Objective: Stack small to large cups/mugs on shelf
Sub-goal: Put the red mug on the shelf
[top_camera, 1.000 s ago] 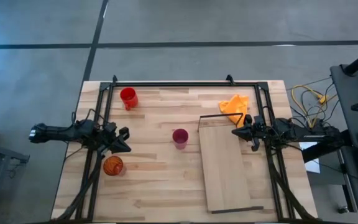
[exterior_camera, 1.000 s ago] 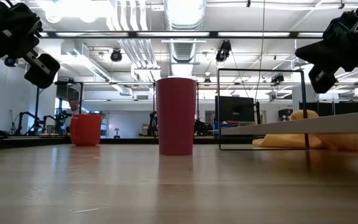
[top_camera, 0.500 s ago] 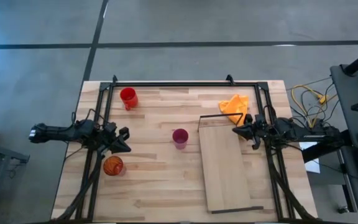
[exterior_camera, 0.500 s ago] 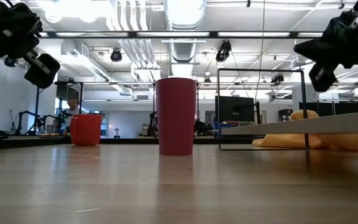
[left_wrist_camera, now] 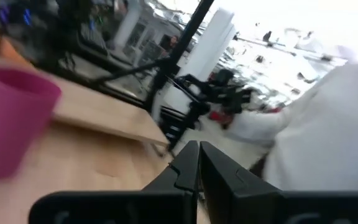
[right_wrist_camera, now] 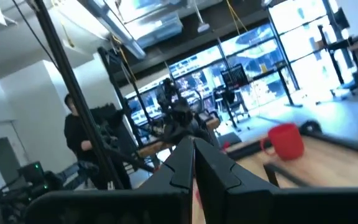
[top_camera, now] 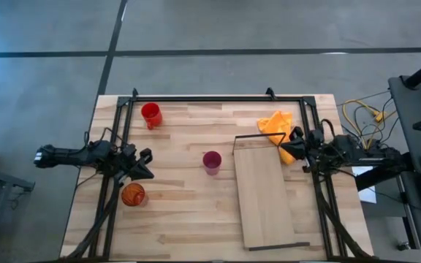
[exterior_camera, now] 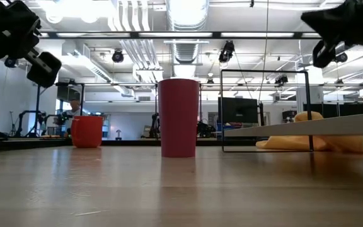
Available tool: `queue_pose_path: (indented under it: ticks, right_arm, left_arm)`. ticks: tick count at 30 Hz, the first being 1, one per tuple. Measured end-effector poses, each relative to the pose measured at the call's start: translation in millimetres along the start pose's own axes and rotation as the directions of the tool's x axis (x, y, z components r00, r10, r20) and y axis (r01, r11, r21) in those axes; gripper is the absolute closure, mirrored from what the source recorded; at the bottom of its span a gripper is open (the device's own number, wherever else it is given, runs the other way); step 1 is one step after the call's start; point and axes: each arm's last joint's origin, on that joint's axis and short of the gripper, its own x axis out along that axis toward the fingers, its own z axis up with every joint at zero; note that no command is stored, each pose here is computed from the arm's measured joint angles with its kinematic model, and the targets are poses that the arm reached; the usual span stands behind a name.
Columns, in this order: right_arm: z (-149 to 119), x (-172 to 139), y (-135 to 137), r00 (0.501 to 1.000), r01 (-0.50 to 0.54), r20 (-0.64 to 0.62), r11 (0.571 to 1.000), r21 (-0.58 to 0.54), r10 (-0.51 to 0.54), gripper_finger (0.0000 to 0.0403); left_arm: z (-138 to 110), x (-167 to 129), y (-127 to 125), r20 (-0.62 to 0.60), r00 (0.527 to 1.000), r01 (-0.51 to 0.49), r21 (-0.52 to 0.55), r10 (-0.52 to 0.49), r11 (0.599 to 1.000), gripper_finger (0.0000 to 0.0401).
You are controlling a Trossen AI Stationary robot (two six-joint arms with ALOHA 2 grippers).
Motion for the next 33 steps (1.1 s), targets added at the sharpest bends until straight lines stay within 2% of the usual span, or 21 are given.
queue_pose_path:
  ticks: [1,3,5,9,13,18,21,24,27,30,33]
  right_arm:
    - [7,1,3,1.0,0.003,-0.007,1.0,-0.028,-0.003,0.0394]
    - [23,4,9,0.999,0.015,-0.049,0.996,-0.09,-0.02,0.0394]
    - [44,7,18,0.996,0.023,-0.086,0.99,-0.14,-0.035,0.0394]
    - [88,17,36,0.987,0.023,-0.149,0.97,-0.243,-0.061,0.0394]
    - [122,30,50,0.973,0.006,-0.215,0.935,-0.355,-0.088,0.0394]
    - [153,50,63,0.972,0.001,-0.218,0.928,-0.373,-0.089,0.0394]
    - [168,61,70,0.976,0.001,-0.202,0.928,-0.373,-0.082,0.0394]
    - [182,70,76,0.98,0.001,-0.183,0.929,-0.371,-0.075,0.0394]
    - [193,78,81,0.983,0.007,-0.172,0.94,-0.342,-0.07,0.0394]
    - [203,85,85,0.986,0.015,-0.155,0.955,-0.297,-0.063,0.0394]
    - [214,90,90,0.989,0.019,-0.134,0.966,-0.258,-0.055,0.0394]
  left_arm:
    - [1,0,0,0.016,1.0,-0.02,0.05,0.019,0.999,0.0401]
    - [6,0,-1,0.09,0.995,-0.056,0.086,0.048,0.995,0.0401]
    - [12,-1,-3,0.134,0.989,-0.068,0.016,0.065,0.998,0.0401]
    - [33,-4,-18,0.125,0.992,-0.004,-0.167,0.025,0.986,0.0401]
    - [70,-6,-42,0.119,0.993,0.038,-0.184,-0.016,0.982,0.0401]
    - [127,-2,-74,0.008,0.999,-0.047,-0.06,0.047,0.997,0.0401]
    - [160,6,-90,-0.076,0.993,-0.086,0.106,0.094,0.991,0.0401]
    - [191,13,-105,-0.091,0.991,-0.073,0.273,0.101,0.959,0.0401]
    - [219,17,-120,-0.031,0.997,-0.053,0.377,0.069,0.925,0.0401]
    - [239,18,-132,0.048,0.999,-0.041,0.401,0.024,0.915,0.0401]
    - [255,16,-141,0.148,0.988,-0.018,0.364,-0.039,0.931,0.0401]
